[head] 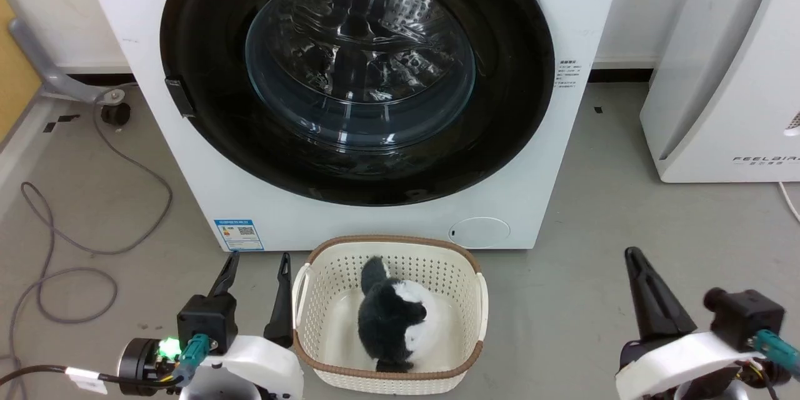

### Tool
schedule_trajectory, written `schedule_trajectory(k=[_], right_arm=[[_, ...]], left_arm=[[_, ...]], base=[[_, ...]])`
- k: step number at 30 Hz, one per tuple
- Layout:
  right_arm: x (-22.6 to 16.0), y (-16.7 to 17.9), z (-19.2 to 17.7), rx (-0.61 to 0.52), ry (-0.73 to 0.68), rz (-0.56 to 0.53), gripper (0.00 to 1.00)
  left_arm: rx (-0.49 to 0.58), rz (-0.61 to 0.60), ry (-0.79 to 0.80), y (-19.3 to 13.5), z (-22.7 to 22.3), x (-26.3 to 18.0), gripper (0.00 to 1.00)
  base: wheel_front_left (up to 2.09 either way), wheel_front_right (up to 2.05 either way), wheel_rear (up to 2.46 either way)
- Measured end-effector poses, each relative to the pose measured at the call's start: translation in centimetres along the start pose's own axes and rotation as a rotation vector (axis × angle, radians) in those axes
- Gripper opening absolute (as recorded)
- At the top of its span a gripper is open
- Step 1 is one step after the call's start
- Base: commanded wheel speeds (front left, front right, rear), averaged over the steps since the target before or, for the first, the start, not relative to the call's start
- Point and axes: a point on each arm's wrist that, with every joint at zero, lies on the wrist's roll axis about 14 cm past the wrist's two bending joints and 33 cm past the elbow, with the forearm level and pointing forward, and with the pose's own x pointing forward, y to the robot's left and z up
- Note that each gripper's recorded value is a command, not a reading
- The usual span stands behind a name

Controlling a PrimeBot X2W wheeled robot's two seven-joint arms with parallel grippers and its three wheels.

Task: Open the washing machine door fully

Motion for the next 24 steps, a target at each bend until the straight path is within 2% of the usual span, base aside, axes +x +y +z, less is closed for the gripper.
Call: schedule_trajectory(k=[9,15,24], right_arm=[[-0.1,-0.1,0.6,0.220,-0.043,-0.009,0.00],[0.1,-0.5,0.6,0.426,-0.067,-0.027,0.00],[2.6,-2.0,2.0,0.593,-0.127,-0.034,0.00]], left_arm=[[-0.008,-0.016,-0.008,-0.6,-0.1,0.0,1.00],[-0.016,-0.020,-0.017,-0.9,0.0,0.2,1.00],[-0.026,-0.022,-0.027,-1.2,-0.1,1.1,1.00]], base=[[0.00,0.00,0.00],[0.00,0.00,0.00],[0.00,0.00,0.00]])
